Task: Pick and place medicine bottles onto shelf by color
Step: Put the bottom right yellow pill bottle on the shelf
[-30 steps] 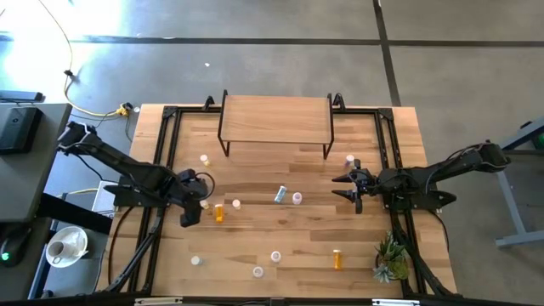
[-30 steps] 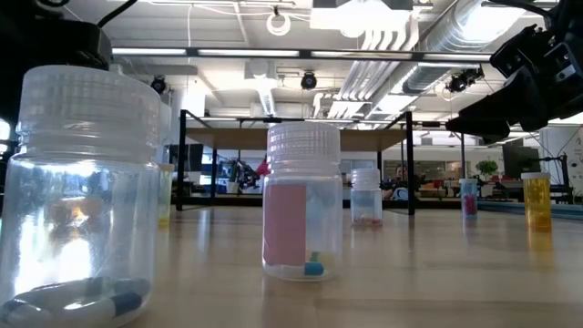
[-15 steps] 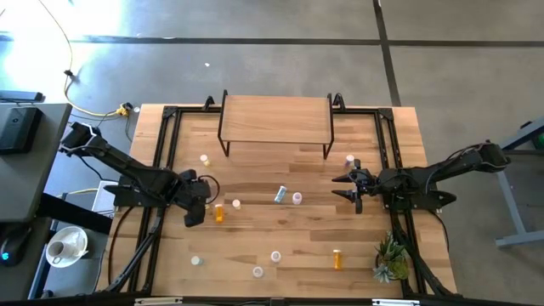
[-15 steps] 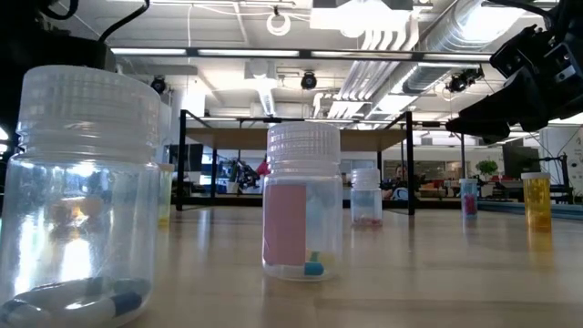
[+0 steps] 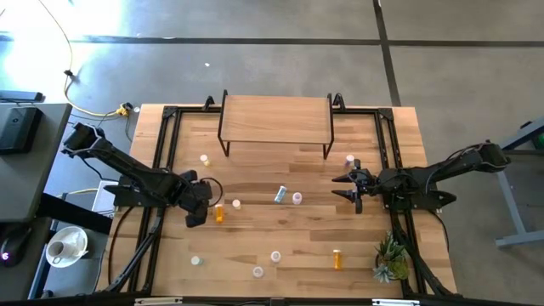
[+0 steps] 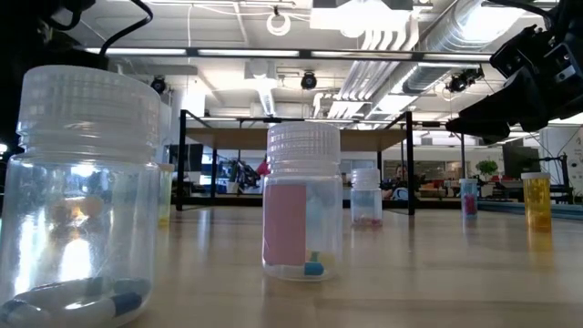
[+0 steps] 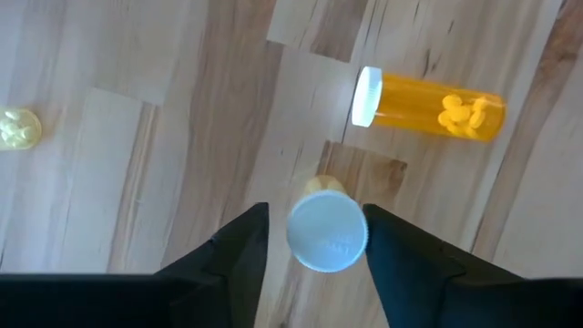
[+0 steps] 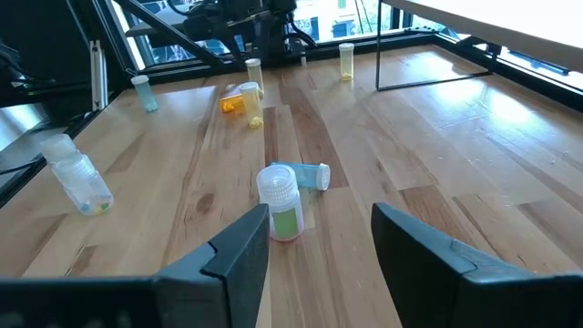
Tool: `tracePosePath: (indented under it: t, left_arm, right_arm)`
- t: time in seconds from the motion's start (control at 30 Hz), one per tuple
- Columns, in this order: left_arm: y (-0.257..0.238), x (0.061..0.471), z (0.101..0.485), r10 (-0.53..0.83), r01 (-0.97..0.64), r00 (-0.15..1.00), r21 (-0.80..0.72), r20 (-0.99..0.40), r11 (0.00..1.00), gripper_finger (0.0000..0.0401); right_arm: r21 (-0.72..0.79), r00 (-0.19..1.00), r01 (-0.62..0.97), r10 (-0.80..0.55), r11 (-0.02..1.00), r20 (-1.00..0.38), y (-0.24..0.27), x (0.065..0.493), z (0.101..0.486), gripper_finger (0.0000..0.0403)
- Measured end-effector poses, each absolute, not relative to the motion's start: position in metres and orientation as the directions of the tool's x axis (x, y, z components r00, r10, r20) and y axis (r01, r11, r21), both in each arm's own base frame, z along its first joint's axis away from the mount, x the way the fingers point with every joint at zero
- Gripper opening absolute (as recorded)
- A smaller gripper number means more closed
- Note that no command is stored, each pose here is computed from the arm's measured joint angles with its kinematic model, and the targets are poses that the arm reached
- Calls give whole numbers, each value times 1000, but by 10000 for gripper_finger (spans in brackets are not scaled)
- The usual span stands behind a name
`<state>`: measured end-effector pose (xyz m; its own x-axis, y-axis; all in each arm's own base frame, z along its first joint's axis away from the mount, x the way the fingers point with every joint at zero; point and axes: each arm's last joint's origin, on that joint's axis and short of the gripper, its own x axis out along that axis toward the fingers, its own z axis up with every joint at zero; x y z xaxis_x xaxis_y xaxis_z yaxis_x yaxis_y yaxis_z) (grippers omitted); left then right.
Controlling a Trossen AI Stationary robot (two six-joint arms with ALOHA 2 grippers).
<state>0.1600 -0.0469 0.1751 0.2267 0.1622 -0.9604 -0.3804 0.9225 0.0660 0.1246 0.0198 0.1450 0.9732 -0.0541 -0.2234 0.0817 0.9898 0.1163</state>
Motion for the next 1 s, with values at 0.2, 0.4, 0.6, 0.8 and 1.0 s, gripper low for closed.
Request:
tracePosePath:
  t: [0.2,0.4,0.6,0.8,1.0]
  left_arm:
    - [-47,160,175,163,-373,224,70,-961,925,124]
    - [-47,161,175,152,-372,232,57,-961,926,105]
    - [-46,170,191,145,-349,269,44,-952,936,109]
    - [-32,186,230,189,-338,319,75,-929,938,109]
    - [-2,201,280,268,-328,416,132,-869,936,109]
  right_arm:
    - [116,973,82,-54,990,-224,20,125,145,186]
    - [115,972,82,-55,990,-227,20,124,145,186]
    - [115,972,82,-54,990,-227,20,125,145,186]
    - [115,972,82,-54,990,-227,20,124,145,186]
    - [115,973,82,-55,990,-226,20,125,145,186]
